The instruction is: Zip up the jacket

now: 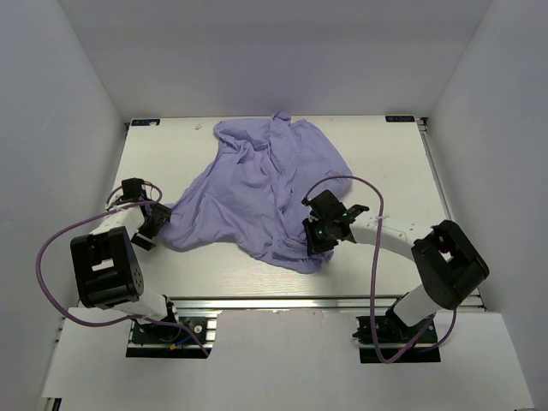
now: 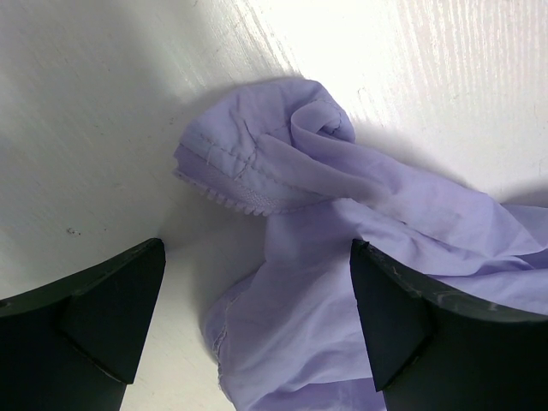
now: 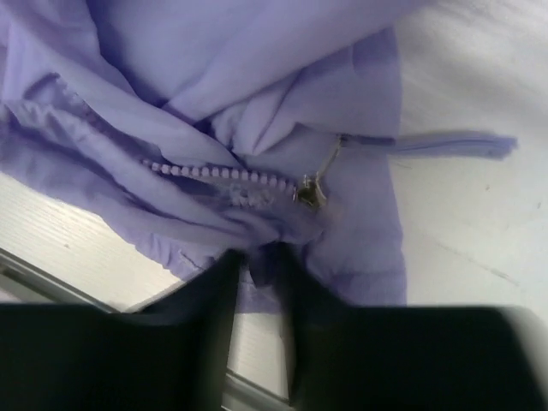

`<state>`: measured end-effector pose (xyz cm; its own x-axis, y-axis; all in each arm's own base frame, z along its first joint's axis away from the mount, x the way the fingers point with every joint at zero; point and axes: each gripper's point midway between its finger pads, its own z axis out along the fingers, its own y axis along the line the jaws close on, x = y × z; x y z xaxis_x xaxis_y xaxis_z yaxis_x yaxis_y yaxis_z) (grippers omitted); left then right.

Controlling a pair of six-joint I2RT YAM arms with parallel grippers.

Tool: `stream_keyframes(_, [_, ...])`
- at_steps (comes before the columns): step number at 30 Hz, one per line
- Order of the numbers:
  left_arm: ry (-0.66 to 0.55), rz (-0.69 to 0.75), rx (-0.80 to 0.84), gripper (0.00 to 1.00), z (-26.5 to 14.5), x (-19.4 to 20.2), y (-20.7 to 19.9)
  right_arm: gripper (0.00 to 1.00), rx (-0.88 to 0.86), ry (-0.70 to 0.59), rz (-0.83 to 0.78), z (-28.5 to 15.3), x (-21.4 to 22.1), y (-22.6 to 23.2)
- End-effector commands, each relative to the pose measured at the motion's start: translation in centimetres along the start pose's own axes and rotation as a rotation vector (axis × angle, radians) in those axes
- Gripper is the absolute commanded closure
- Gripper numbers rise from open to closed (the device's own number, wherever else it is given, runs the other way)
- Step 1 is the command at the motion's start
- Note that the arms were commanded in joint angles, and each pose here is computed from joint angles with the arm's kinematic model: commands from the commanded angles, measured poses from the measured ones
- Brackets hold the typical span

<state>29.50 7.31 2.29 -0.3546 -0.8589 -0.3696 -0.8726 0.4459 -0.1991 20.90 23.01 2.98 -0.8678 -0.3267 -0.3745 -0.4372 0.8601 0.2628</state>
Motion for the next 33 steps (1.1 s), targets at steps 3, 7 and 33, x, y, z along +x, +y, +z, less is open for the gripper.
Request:
stream_keyframes(3, [-0.008,-0.004,0.061,0.02,-1.2,-0.6,-1.1,0.89,-0.074,-0.067,-0.026,-0.6,-1.4,1.5])
stream_keyframes(7, [-0.005,-0.007,0.106,0.02,-1.9,-0.5,-1.8,1.00,-0.136,-0.164,-0.097,-3.0,-2.6,2.8])
stream_keyframes(33, [-0.021,0.005,0.157,0.02,-4.6,-0.5,-1.7,0.17,-0.221,-0.389,-0.661,-5.9,2.1,18.6])
